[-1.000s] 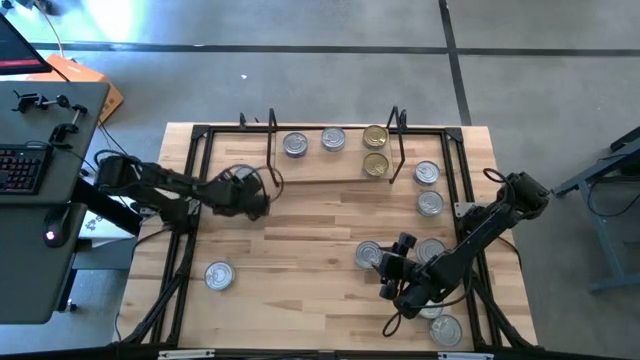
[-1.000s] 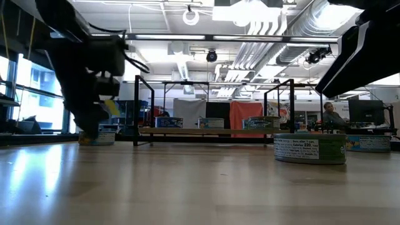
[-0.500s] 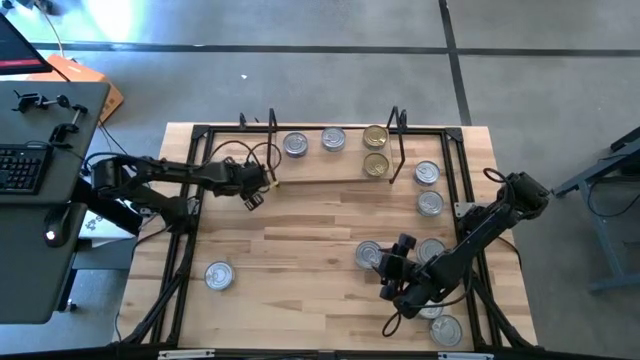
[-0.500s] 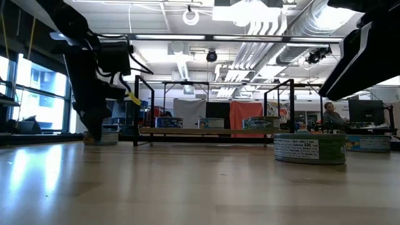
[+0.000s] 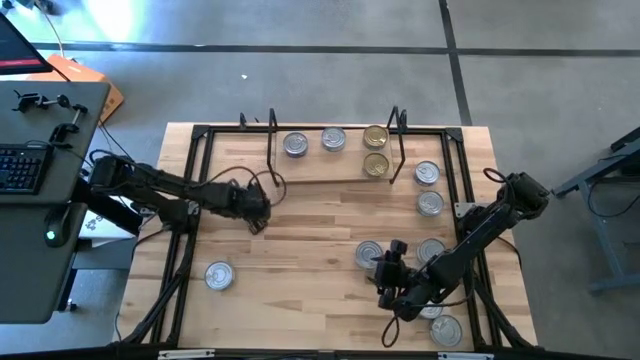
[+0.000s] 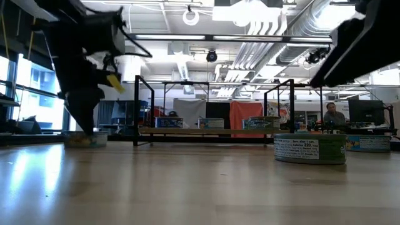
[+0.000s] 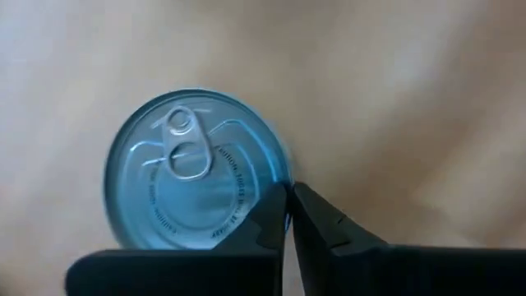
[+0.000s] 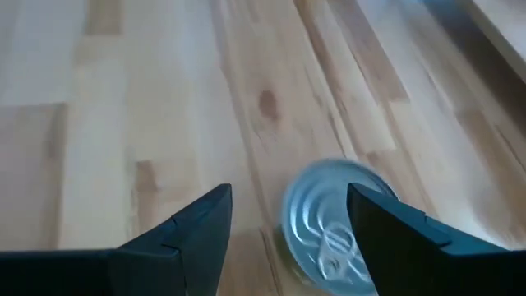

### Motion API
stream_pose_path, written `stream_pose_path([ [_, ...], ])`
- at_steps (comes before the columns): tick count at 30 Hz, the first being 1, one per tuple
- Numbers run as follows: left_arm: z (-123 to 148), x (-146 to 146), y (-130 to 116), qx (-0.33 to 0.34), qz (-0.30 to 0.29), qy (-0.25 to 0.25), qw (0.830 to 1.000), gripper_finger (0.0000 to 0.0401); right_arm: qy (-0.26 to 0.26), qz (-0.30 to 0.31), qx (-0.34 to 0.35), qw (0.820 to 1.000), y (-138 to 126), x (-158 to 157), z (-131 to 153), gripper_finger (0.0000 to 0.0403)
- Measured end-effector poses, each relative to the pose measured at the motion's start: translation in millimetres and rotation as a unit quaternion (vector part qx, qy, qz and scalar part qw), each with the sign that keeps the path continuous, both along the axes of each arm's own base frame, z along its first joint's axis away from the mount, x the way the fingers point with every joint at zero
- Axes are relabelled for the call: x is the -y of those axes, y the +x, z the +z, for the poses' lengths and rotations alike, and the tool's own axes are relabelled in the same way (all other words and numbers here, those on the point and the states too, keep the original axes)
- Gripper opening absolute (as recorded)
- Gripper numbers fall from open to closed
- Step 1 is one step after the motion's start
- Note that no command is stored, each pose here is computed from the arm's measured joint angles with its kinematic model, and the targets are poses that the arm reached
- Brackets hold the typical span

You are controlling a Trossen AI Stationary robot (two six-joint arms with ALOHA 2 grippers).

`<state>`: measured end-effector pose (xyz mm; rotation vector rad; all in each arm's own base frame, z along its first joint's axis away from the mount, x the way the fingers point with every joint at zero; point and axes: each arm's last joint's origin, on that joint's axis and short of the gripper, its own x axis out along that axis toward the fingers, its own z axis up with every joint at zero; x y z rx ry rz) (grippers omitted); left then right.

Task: Stack canned seafood by type on shelf
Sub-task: Put the light blue tuna can on the shelf and align it with the other light blue tuna can

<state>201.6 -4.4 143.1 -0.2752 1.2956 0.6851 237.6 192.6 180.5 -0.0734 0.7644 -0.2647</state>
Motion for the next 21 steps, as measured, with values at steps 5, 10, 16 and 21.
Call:
stream_pose_path([
  [5,10.2,34.0,16.7,0.068,-0.051,-0.090,0.992,0.0001,-0.042,0.067,0.026,0.997,14.3,-0.8,7.0,0.0233],
  [10,13.3,59.4,34.1,0.169,-0.105,-0.127,0.972,0.0001,-0.069,0.092,0.072,0.991,39.2,9.9,14.7,0.0233],
  [16,7.8,79.8,55.0,0.250,-0.165,-0.125,0.946,0.0001,-0.067,0.200,0.110,0.971,71.0,13.6,8.6,0.0233],
  [21,5.6,92.0,67.2,0.282,-0.228,-0.120,0.924,0.0001,-0.091,0.234,0.114,0.961,89.6,18.5,-13.0,0.0235],
])
